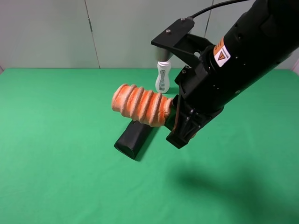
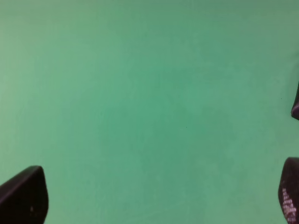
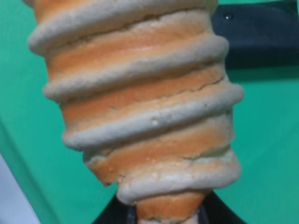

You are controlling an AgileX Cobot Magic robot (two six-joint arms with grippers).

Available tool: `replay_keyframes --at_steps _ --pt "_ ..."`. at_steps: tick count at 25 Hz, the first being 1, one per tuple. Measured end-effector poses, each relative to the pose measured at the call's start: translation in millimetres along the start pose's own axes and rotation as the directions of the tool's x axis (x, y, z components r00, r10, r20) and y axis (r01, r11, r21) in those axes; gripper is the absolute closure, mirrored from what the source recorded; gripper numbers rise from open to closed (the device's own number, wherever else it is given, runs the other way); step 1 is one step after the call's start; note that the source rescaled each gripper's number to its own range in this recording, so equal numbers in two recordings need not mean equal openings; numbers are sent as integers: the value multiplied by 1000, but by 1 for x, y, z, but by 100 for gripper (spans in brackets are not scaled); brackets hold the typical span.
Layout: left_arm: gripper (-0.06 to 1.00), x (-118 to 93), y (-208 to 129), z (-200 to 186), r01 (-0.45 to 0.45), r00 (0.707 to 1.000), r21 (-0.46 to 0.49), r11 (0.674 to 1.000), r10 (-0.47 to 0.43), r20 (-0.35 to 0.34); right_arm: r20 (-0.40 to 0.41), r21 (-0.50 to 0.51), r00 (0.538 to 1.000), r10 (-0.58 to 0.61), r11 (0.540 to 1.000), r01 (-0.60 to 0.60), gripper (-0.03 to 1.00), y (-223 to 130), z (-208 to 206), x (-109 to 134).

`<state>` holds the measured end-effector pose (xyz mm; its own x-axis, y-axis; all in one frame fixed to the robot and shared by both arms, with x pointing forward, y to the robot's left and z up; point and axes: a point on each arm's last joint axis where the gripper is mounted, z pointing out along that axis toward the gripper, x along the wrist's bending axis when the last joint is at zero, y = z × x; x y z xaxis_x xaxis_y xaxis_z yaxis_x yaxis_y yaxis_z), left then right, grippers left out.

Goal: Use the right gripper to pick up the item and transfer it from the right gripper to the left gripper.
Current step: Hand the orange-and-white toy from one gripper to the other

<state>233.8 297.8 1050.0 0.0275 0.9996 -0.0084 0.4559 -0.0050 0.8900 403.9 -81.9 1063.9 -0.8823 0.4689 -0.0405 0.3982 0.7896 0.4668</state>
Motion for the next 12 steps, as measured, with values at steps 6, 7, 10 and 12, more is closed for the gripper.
replay_keyframes --at_steps 6,7,10,12 --pt "-4 0 0 0 0 1000 0 1000 0 0 0 -2 1000 1 1000 -1 95 0 0 0" --pt "-4 0 0 0 0 1000 0 1000 0 0 0 -5 1000 1 1000 -1 95 0 0 0" --pt "-4 0 0 0 0 1000 0 1000 0 0 1 -10 1000 1 1000 -1 95 1 0 0" --pt "-4 0 0 0 0 1000 0 1000 0 0 2 -12 1000 1 1000 -1 95 1 0 0"
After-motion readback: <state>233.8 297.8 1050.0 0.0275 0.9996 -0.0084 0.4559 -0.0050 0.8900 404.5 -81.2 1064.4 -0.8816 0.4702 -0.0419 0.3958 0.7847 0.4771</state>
